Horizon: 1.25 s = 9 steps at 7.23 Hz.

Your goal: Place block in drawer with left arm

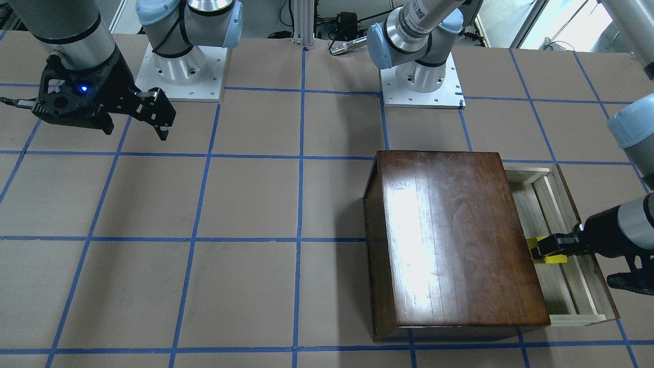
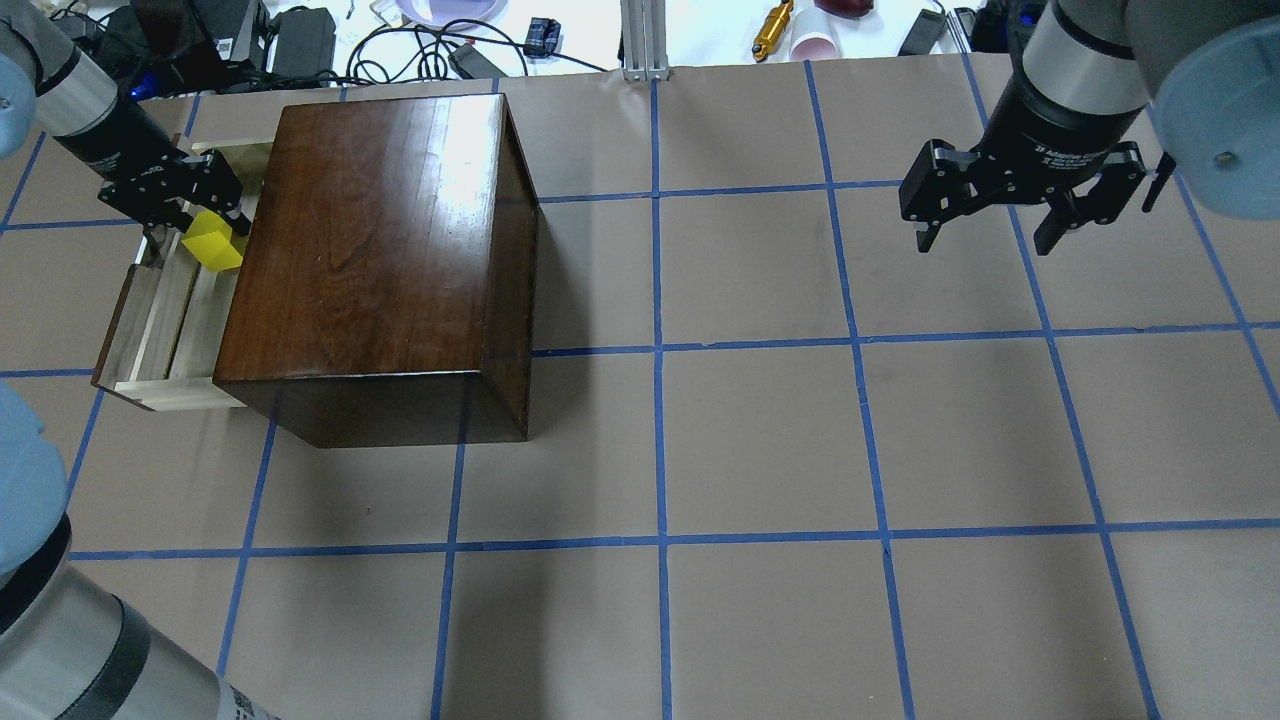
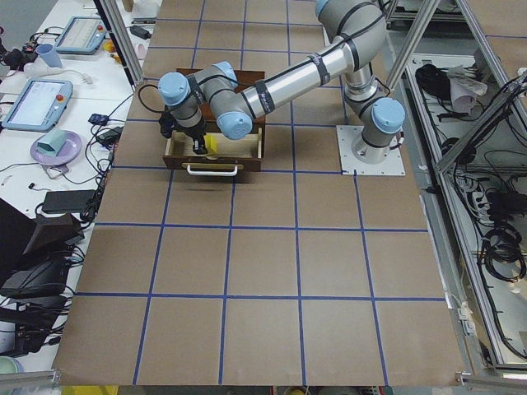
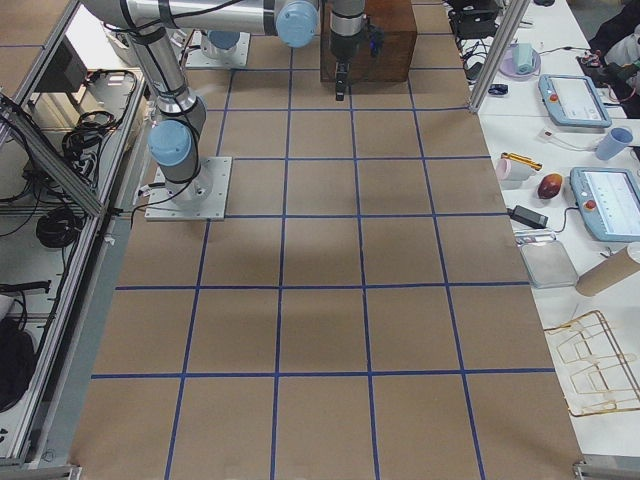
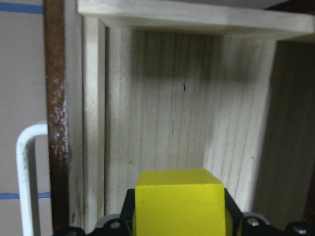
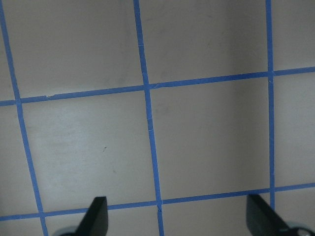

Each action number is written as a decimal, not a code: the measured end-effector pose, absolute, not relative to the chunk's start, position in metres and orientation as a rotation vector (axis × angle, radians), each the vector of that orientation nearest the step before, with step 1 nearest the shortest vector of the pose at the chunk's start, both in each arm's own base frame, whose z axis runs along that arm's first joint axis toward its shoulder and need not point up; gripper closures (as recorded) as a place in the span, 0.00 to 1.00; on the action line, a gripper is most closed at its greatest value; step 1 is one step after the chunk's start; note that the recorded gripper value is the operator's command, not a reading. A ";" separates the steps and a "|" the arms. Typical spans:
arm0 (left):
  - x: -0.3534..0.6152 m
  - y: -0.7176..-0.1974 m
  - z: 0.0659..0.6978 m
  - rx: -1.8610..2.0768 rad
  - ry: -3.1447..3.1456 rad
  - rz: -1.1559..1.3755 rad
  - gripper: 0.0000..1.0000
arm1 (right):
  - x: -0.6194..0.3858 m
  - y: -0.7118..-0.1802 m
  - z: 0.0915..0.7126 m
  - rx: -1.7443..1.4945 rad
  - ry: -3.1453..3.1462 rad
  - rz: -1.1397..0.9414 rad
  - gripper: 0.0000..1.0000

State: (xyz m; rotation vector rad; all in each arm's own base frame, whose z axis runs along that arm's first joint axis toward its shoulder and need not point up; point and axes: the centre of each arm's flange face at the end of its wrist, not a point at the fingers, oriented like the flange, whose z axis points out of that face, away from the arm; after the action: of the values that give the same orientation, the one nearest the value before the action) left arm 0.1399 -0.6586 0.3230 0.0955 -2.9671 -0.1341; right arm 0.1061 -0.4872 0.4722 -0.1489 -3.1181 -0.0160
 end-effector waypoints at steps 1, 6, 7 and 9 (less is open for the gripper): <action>0.139 -0.657 0.322 0.093 -2.967 -0.135 0.00 | 0.106 -0.487 0.472 -0.149 -3.118 -0.016 0.00; 0.138 -0.650 0.348 0.095 -2.982 -0.114 0.00 | 0.106 -0.487 0.472 -0.149 -3.118 -0.016 0.00; 0.136 -0.645 0.362 0.099 -2.981 -0.123 0.00 | 0.106 -0.487 0.472 -0.149 -3.118 -0.016 0.00; 0.129 -0.639 0.409 0.092 -3.008 -0.091 0.00 | 0.106 -0.487 0.472 -0.148 -3.118 -0.016 0.00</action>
State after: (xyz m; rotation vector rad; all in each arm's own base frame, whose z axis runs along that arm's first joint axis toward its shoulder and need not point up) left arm 0.1293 -0.6394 0.4091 0.0919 -3.0084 -0.0909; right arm 0.1063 -0.4872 0.4722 -0.1485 -3.1181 -0.0159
